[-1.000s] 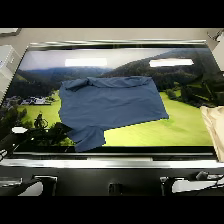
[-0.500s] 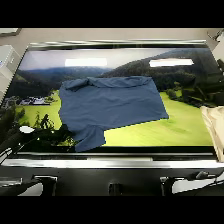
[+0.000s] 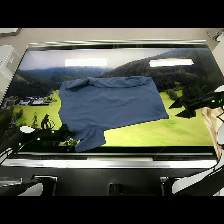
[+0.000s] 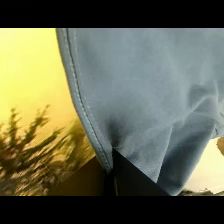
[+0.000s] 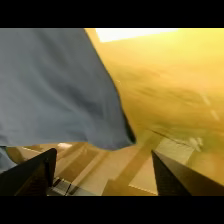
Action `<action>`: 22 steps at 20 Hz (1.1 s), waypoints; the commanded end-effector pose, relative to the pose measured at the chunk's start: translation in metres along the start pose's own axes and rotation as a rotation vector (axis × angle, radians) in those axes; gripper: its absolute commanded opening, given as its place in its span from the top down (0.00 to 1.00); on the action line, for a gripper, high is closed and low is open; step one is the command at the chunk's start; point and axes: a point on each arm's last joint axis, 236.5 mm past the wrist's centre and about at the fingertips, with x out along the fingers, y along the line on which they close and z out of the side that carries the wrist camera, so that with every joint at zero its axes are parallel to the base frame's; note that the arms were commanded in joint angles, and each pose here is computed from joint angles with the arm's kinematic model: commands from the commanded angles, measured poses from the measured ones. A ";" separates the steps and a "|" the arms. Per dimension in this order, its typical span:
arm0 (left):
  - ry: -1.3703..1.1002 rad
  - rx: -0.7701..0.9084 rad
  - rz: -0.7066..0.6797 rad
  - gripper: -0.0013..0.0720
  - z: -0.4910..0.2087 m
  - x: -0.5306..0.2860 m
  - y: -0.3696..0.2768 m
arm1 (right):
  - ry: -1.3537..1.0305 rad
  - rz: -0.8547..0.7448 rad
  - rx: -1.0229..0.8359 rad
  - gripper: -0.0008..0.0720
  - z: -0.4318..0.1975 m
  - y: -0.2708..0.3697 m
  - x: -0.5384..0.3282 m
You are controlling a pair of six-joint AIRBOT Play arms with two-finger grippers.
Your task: Fold the clothes and pants, and hang the long-sleeved shirts on hangers.
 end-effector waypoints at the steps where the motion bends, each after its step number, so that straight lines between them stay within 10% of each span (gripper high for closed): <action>1: 0.001 0.000 0.000 0.96 0.000 0.000 0.000 | 0.031 -0.008 0.037 0.07 -0.007 -0.017 0.022; 9: 0.001 0.000 -0.001 0.96 0.000 0.000 0.000 | 0.004 -0.069 -0.047 0.10 0.003 0.000 0.056; 13: 0.001 0.000 -0.001 0.96 0.000 0.000 0.000 | 0.029 -0.136 -0.075 0.91 -0.001 0.002 0.068; 22: -0.214 0.237 -0.154 0.96 0.087 -0.064 -0.119 | -0.288 0.114 -0.370 0.94 0.011 0.150 -0.006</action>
